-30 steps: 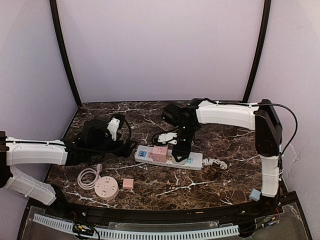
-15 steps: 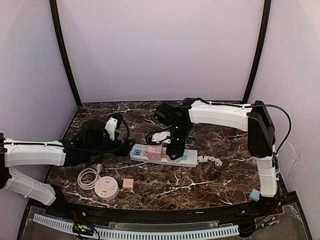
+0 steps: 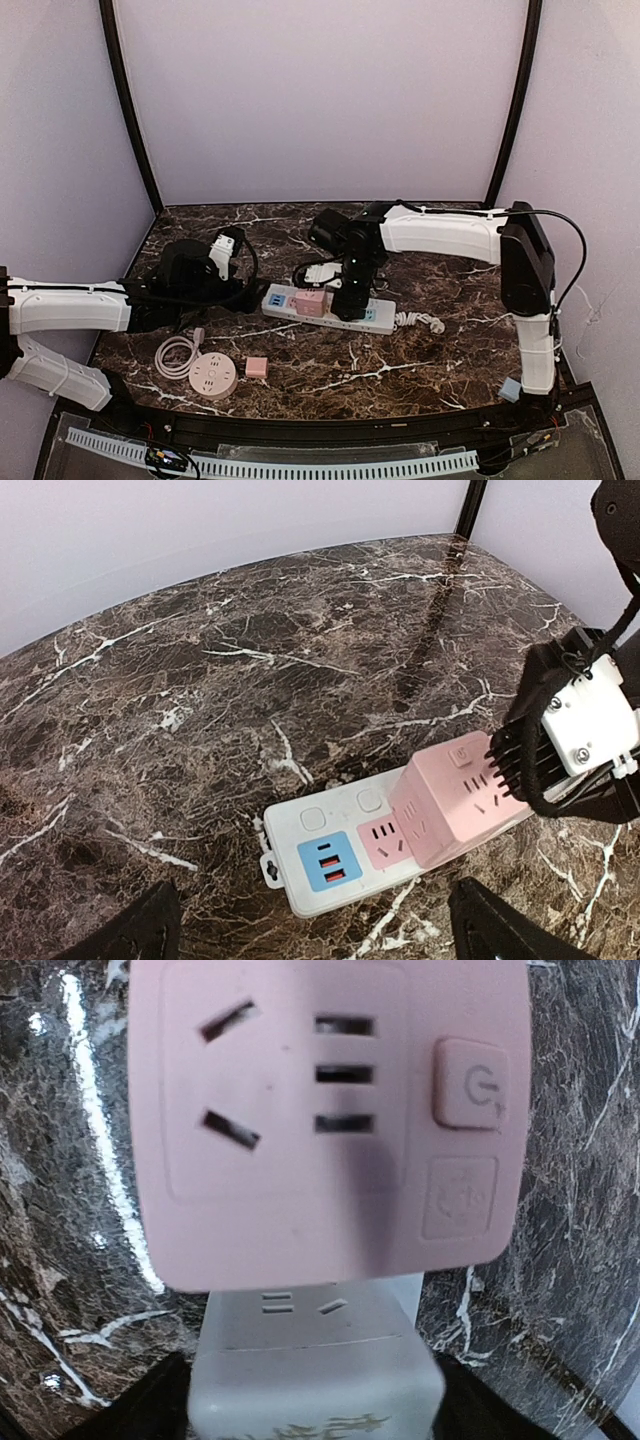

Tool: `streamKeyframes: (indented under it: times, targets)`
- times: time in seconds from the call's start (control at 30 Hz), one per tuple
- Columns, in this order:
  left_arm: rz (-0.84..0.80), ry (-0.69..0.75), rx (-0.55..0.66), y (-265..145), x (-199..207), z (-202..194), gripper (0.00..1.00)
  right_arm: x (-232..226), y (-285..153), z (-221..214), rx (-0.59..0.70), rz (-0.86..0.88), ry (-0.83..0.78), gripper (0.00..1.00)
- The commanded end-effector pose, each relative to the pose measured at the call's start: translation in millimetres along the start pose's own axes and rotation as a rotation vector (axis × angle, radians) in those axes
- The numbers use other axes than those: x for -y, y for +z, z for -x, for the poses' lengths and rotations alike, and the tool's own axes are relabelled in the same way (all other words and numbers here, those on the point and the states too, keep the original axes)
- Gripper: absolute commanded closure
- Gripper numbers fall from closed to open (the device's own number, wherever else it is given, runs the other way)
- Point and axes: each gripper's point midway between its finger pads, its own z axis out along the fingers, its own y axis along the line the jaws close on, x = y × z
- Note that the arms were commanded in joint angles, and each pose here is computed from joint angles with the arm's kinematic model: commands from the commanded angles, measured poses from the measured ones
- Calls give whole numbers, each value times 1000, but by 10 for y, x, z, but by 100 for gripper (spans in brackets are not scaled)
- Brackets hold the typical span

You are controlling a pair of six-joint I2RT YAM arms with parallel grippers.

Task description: Insert the plug

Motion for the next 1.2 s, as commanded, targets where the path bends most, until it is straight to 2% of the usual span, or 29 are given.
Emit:
streamKeyframes:
  times: [0.0,0.4,0.6,0.83,0.93,1.07,1.17]
  targets:
    - [10,7,3,-47,-49,-20,7,279,-6,-1,16,-149,54,2]
    - [-18,7,2,-37,4,-19,7,279,-472,-151,124,-230,171,1]
    - [-97,15,-9,-12,153,-7,9,109,-536,-316,203,-185,324,1]
    - [-176,24,-15,6,317,4,12,12,-602,-712,182,-190,651,1]
    - [-233,38,-10,-9,447,11,14,-127,-706,-705,246,-113,692,1]
    - [-250,56,-14,-17,507,-7,14,-131,-884,-791,298,-122,770,2]
    - [-248,63,-15,-25,508,-8,14,-230,-989,-809,345,-66,806,1]
